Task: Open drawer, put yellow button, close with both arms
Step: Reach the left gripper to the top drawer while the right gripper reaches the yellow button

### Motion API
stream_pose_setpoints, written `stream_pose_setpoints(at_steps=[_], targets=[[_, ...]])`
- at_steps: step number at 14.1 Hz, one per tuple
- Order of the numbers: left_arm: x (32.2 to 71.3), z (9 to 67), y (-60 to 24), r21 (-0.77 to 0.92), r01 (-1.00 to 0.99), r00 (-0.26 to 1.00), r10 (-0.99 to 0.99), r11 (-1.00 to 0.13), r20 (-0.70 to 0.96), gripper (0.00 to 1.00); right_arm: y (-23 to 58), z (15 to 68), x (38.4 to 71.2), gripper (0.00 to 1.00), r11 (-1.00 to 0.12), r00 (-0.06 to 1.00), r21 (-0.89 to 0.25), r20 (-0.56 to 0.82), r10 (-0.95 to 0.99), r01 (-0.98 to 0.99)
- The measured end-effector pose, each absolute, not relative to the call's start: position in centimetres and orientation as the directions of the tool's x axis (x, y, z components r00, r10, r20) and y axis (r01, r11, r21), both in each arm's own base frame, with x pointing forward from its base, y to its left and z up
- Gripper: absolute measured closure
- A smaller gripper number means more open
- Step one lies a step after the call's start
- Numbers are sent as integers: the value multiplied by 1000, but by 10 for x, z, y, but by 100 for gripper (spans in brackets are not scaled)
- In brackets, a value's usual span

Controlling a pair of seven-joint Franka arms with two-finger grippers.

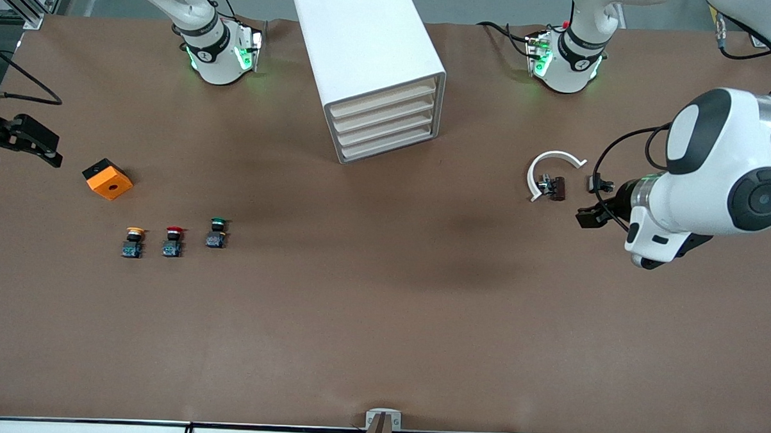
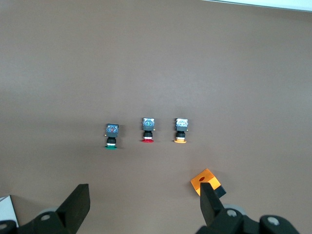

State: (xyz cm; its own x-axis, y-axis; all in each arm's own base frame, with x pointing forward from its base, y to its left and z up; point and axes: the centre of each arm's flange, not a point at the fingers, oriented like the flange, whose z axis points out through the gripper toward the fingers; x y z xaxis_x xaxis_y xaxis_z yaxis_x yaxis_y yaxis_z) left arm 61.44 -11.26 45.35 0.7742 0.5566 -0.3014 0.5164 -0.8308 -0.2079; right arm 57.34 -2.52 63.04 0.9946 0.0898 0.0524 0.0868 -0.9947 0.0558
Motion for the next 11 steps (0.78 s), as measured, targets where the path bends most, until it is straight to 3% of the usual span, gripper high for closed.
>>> stream_pose_setpoints(at_steps=[4,8,11], targets=[[615,427,-137,-288,670,616,729,-684,-299,0,-33,618,583,0,-994,995,77,50,82,78],[603,389,-204,-390,784,348,862,-484,-369,0,-59,607,591,0,-995,996,84,56,66,62],[599,349,-231,-489,786,172,893,-379,-415,0,-80,566,605,0,-986,989,78,-19,145,146]])
